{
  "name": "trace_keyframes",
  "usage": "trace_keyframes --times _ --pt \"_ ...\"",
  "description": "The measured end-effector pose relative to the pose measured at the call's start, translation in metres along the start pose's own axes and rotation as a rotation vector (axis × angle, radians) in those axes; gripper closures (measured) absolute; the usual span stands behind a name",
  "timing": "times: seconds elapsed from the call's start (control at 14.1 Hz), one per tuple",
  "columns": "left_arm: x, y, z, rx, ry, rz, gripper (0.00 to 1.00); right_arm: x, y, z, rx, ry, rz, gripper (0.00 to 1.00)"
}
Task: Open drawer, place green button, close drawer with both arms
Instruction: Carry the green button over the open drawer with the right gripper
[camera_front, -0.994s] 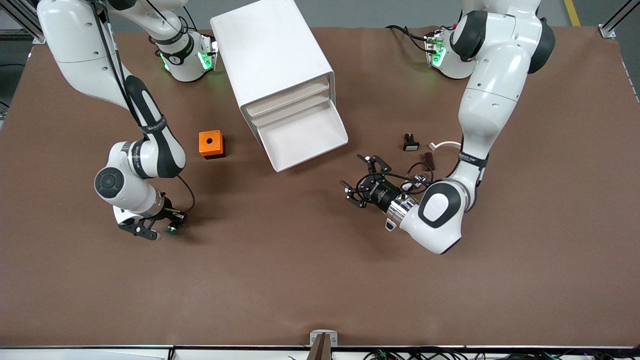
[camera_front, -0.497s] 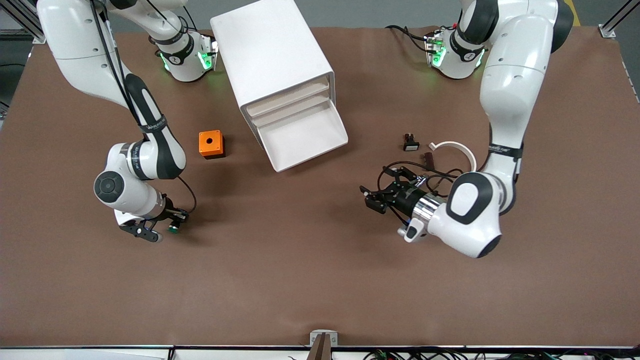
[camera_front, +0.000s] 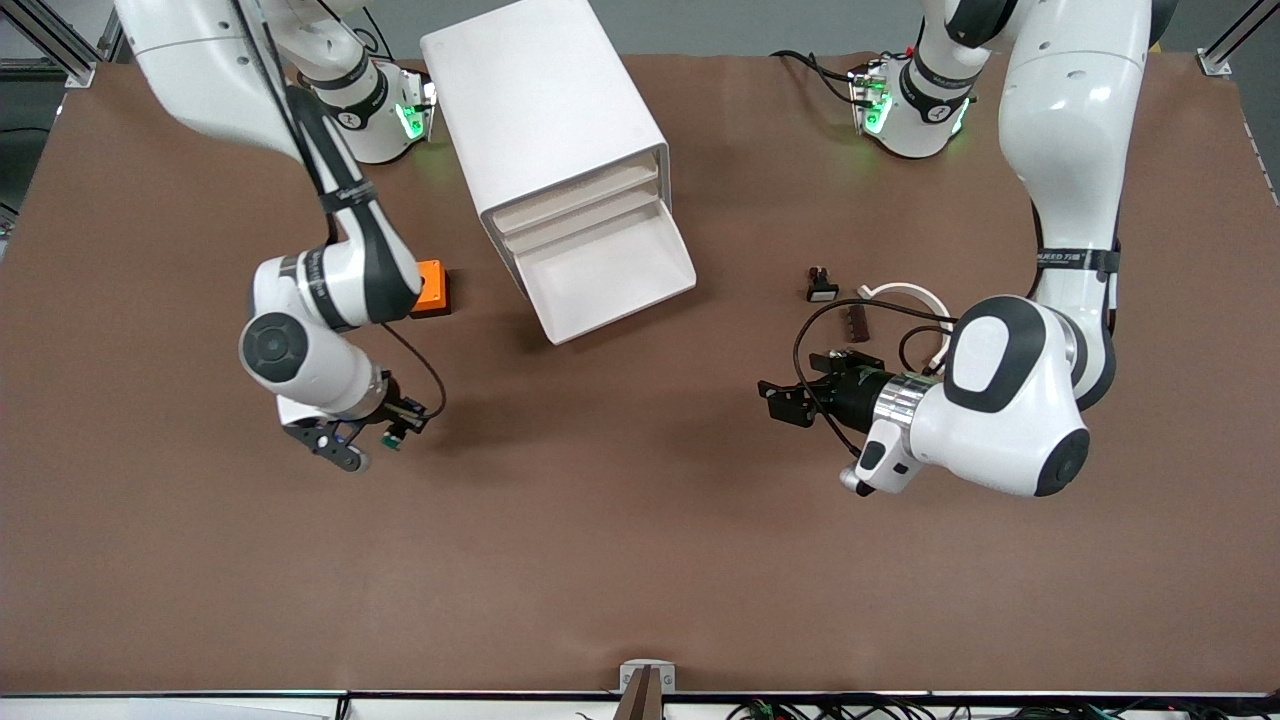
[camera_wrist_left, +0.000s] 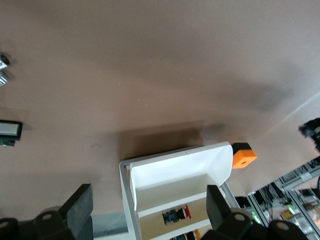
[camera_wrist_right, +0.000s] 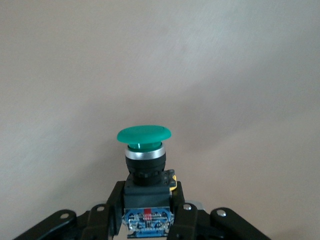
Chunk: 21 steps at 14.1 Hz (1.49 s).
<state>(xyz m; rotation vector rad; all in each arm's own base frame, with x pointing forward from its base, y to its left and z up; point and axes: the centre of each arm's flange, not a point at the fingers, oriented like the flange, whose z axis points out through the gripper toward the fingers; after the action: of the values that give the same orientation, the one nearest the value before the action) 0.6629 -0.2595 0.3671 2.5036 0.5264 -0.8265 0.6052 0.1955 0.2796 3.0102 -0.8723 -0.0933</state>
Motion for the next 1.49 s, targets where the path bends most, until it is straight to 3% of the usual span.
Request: trace_keyframes --times 0.43,0.85,1.14,1.49 --pt "-0.011 0.005 0.001 0.02 0.066 0.012 0.0 -0.113 -0.072 -0.034 0.044 -0.023 0.157 0.59" --pt "-0.041 0.017 0.019 0.047 0.213 0.052 0.0 -0.228 -0.117 -0.037 0.024 -0.031 0.312 0.59" --pt "-0.057 0.021 0.061 0.068 0.329 0.09 0.0 -0.27 -0.117 -0.041 -0.002 -0.035 0.354 0.59" --pt "-0.069 0.028 0.085 0.113 0.398 0.144 0.0 -0.308 -0.115 -0.038 -0.018 -0.034 0.4 0.59"
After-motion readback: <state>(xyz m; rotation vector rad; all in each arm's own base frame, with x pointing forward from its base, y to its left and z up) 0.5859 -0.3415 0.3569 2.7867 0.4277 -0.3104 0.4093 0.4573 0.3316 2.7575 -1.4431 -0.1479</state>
